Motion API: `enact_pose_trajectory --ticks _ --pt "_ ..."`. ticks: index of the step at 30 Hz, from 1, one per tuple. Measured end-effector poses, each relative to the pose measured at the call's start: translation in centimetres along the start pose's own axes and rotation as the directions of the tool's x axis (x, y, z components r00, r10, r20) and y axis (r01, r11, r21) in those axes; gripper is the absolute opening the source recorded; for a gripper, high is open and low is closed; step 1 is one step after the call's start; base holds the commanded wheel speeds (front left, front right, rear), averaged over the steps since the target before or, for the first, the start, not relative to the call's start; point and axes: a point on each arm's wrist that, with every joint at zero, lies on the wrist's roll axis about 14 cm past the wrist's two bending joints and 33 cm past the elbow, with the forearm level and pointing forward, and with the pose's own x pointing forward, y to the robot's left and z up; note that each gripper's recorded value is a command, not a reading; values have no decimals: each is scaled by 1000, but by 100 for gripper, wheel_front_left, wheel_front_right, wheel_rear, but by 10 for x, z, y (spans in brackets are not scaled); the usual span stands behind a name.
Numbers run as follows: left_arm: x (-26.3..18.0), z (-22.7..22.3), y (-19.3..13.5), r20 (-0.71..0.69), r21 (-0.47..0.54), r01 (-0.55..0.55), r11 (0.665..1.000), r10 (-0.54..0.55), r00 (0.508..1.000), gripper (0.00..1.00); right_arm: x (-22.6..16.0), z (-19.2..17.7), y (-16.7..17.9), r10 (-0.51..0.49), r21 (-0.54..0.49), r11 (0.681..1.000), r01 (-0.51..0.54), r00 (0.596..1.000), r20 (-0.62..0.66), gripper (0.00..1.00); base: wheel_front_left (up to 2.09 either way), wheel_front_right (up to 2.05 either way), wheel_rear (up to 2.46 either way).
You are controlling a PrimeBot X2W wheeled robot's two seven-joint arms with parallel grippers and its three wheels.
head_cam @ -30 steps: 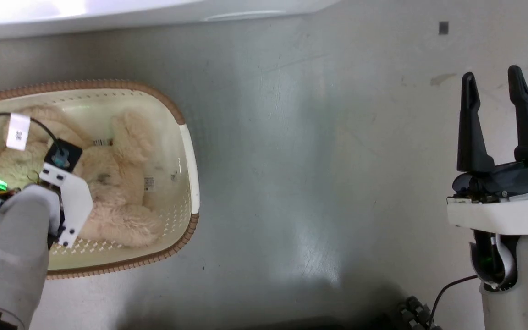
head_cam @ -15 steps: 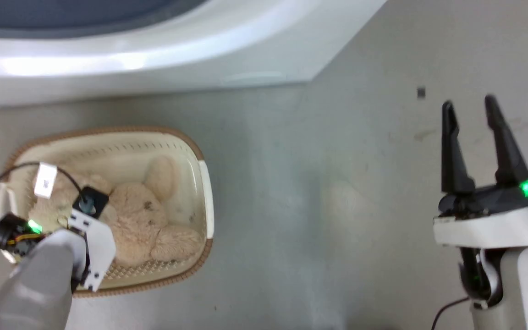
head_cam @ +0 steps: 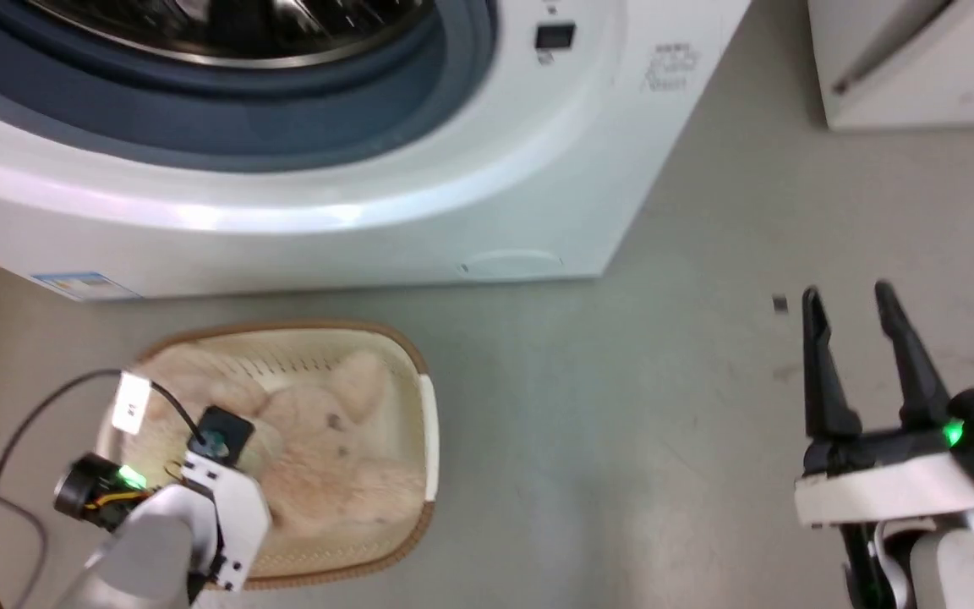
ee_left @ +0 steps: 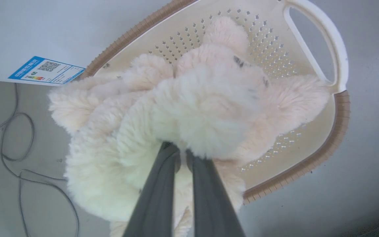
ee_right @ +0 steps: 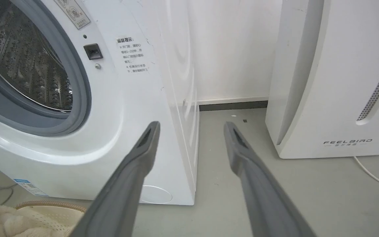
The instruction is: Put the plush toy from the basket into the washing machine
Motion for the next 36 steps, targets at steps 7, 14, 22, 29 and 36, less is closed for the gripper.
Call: enact_pose_trajectory --ticks 7,14,22,29,36 --pt "-32 18 5 116 -38 -44 998 48 992 0 -18 14 10 23 1 1000 -23 1000 18 100 0 0 0" --pt "-59 52 10 264 -67 -79 995 94 960 0 -36 26 17 37 4 999 -37 999 39 100 0 0 0" --pt "-89 105 12 458 -85 -123 989 148 877 0 -46 36 22 51 4 999 -51 997 64 100 0 0 0" --pt "-113 148 18 596 -112 -159 981 195 779 0 -49 39 22 50 3 999 -50 996 72 100 0 0 0" --pt "-131 184 29 684 -155 -179 972 236 690 0 -51 37 20 43 2 999 -43 997 65 100 0 0 0"
